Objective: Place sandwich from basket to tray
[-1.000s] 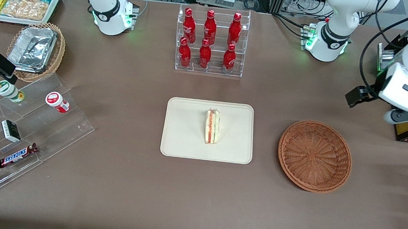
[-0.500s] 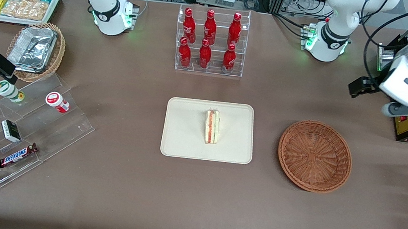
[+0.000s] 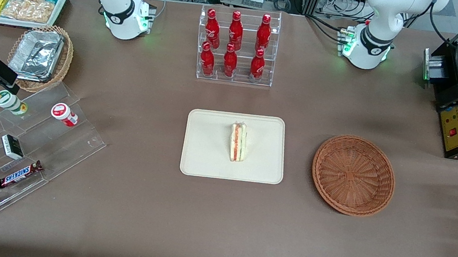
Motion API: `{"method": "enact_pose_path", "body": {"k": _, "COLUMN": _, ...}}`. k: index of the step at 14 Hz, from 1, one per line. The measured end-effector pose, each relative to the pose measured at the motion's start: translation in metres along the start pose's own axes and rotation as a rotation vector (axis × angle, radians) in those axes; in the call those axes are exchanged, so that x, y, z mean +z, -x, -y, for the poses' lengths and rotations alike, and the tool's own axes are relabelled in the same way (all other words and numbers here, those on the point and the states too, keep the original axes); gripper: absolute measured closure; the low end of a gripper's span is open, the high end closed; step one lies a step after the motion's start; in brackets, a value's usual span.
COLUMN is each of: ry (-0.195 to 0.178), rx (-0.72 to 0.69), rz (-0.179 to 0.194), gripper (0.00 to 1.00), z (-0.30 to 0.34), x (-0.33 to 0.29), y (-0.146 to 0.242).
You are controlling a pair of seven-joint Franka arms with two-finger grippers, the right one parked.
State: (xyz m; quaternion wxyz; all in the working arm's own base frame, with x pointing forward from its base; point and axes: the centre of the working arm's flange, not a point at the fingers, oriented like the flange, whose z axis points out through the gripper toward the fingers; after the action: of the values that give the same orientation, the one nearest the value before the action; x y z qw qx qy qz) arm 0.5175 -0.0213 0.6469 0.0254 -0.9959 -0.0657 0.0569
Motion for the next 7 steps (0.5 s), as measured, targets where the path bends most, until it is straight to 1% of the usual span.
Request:
{"method": "enact_pose_path", "body": {"k": 2, "ry": 0.0, "rx": 0.009, "rz": 0.01, "gripper": 0.0, "z": -0.003, "x": 0.009, "y": -0.008}}
{"method": "enact_pose_path", "body": {"k": 4, "ry": 0.003, "rx": 0.041, "rz": -0.002, "gripper": 0.0, "z": -0.007, "x": 0.016, "y": -0.019}}
{"method": "enact_pose_path", "body": {"k": 6, "ry": 0.006, "rx": 0.071, "rz": -0.01, "gripper": 0.0, "z": -0.007, "x": 0.015, "y": -0.023}}
{"method": "enact_pose_path", "body": {"k": 7, "ry": 0.008, "rx": 0.074, "rz": -0.019, "gripper": 0.0, "z": -0.006, "x": 0.011, "y": -0.023}}
